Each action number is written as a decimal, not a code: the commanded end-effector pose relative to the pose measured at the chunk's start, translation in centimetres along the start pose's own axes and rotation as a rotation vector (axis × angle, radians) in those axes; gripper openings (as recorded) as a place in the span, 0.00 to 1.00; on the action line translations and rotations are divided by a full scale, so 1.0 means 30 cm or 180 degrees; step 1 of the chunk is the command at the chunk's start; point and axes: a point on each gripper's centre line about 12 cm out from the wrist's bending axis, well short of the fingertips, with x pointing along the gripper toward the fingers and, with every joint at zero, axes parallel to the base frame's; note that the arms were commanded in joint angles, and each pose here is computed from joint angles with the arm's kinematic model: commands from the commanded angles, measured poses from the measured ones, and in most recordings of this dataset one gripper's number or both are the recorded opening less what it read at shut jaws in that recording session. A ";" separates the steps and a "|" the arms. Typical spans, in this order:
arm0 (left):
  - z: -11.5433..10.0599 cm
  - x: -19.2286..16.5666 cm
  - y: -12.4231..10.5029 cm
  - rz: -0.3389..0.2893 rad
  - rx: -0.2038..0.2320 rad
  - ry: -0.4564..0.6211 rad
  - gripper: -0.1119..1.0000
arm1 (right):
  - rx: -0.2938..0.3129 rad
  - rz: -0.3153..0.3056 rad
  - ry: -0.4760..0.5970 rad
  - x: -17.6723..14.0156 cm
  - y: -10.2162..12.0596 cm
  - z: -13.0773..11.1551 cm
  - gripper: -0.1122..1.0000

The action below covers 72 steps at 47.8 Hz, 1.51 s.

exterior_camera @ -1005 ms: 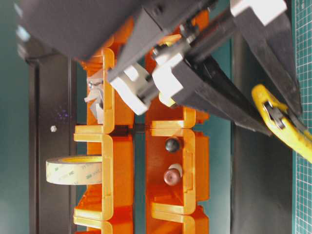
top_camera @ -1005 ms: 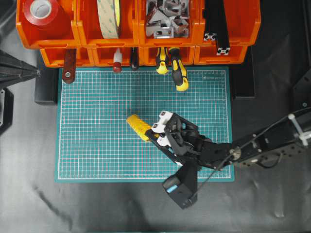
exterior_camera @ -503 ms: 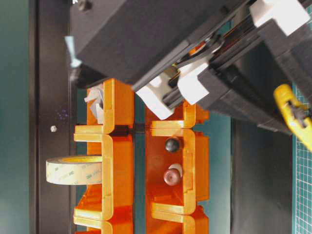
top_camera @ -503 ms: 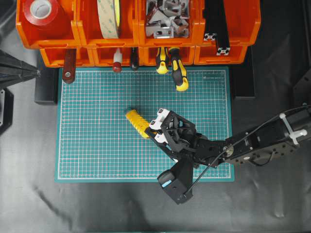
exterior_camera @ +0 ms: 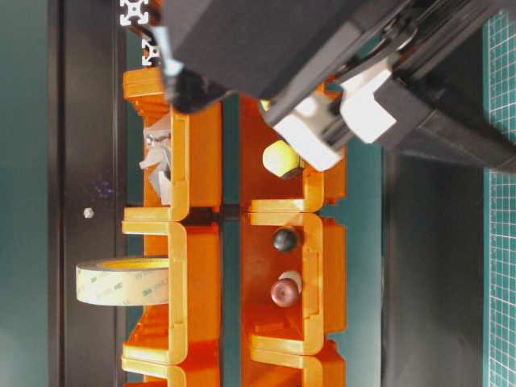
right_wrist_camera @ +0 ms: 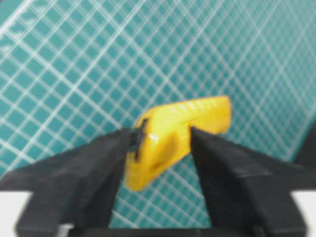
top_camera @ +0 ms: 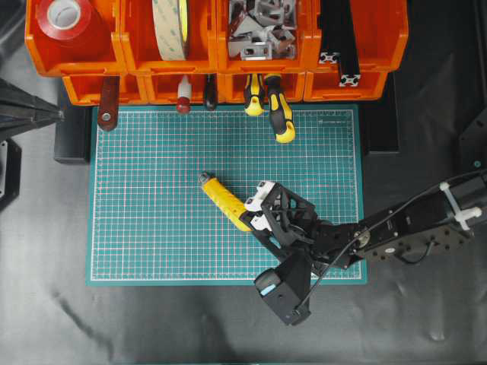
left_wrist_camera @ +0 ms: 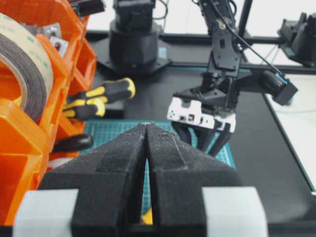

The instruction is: Pick cutter from container rack with right arm.

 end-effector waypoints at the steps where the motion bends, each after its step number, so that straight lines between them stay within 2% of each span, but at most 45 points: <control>1: 0.005 0.006 -0.001 -0.0003 0.0000 0.0005 0.10 | 0.0081 0.0049 -0.0093 -0.014 0.003 0.016 0.60; 4: 0.005 0.006 -0.002 -0.0008 0.0001 0.0010 0.10 | 0.0133 0.0092 -0.0105 -0.011 0.011 0.015 0.70; 7: 0.002 0.006 -0.001 -0.0002 0.0000 0.0020 0.10 | 0.0195 0.0122 -0.0104 -0.013 0.015 0.014 0.76; 13: -0.002 0.005 -0.002 -0.0007 0.0001 0.0030 0.10 | 0.0472 0.0188 -0.0094 -0.024 0.013 0.020 0.79; 17: -0.006 0.005 -0.003 -0.0016 0.0002 0.0040 0.10 | 0.0786 0.0204 -0.0084 -0.046 -0.004 0.018 0.79; 26: -0.012 0.002 -0.020 -0.0098 0.0004 0.0049 0.10 | 0.1459 0.0071 -0.0224 -0.161 -0.078 0.013 0.79; 35: -0.019 0.002 -0.031 -0.0155 0.0010 0.0066 0.10 | 0.2281 -0.0094 -0.0809 -0.362 -0.224 0.012 0.79; 40: -0.017 0.002 -0.030 -0.0151 0.0020 0.0066 0.10 | 0.2568 -0.0115 -0.1111 -0.456 -0.265 -0.013 0.79; 57: -0.024 -0.004 -0.030 -0.0149 0.0012 0.0134 0.10 | 0.3231 -0.0162 -0.1665 -0.709 -0.237 -0.219 0.79; 63: -0.032 -0.005 -0.030 -0.0143 0.0014 0.0202 0.10 | 0.3301 -0.0209 -0.1858 -0.775 -0.208 -0.301 0.79; 72: -0.025 -0.013 -0.029 -0.0144 0.0017 0.0168 0.10 | 0.3334 -0.0243 -0.2016 -0.811 -0.165 -0.380 0.79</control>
